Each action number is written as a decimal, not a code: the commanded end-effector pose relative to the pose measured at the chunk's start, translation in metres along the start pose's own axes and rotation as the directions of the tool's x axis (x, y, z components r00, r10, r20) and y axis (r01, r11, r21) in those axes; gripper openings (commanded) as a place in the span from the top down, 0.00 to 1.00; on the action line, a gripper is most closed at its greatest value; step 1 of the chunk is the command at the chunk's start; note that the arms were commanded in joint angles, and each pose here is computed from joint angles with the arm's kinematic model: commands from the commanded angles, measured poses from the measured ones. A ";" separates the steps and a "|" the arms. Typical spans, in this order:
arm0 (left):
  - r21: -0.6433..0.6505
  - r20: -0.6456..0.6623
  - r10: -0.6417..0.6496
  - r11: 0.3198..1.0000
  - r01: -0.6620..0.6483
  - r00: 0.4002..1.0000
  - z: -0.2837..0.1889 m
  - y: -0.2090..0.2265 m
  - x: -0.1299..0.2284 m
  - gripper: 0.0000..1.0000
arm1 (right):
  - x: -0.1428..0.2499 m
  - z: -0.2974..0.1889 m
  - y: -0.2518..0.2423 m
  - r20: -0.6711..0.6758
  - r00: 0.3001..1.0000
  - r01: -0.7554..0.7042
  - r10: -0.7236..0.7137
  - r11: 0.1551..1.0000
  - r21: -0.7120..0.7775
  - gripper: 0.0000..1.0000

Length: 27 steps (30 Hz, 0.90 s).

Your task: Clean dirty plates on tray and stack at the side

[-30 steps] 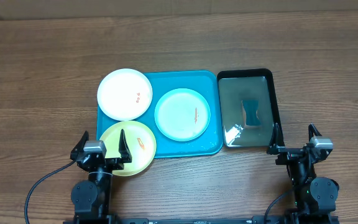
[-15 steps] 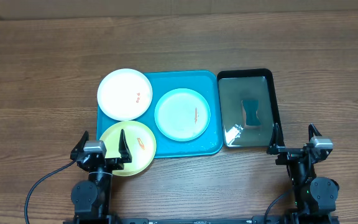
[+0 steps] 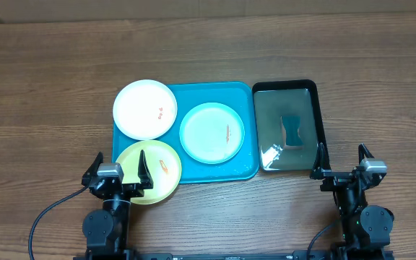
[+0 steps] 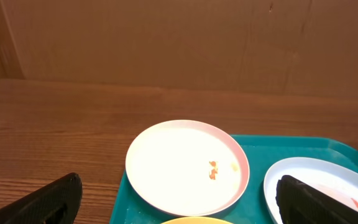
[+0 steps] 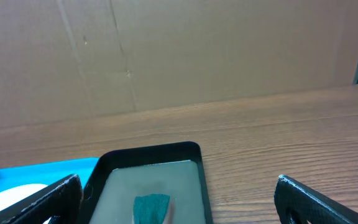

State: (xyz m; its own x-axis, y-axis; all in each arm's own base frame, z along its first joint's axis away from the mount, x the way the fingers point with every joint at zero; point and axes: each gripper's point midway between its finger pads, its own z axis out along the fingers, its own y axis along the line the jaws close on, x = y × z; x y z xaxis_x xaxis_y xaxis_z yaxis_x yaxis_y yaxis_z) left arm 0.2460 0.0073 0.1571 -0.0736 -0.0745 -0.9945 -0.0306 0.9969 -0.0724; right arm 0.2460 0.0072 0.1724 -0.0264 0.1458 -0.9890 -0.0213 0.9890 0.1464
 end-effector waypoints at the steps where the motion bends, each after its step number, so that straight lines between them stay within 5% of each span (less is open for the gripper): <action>1: 0.002 -0.004 0.019 1.000 -0.019 1.000 0.000 0.000 0.002 0.00 | 0.002 0.000 -0.004 0.003 1.000 0.006 -0.006 1.000 0.016 0.00; 27: 0.002 -0.004 0.019 1.000 -0.019 1.000 0.000 0.000 0.002 0.00 | 0.002 0.000 -0.004 0.003 1.000 0.006 -0.006 1.000 0.016 0.00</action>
State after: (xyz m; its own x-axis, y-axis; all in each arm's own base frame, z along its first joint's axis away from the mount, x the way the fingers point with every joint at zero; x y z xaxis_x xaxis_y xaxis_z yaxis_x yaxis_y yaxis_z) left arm 0.2460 0.0072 0.1571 -0.0736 -0.0745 -0.9945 -0.0302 0.9969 -0.0724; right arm 0.2460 0.0073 0.1725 -0.0261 0.1465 -0.9889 -0.0217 0.9889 0.1471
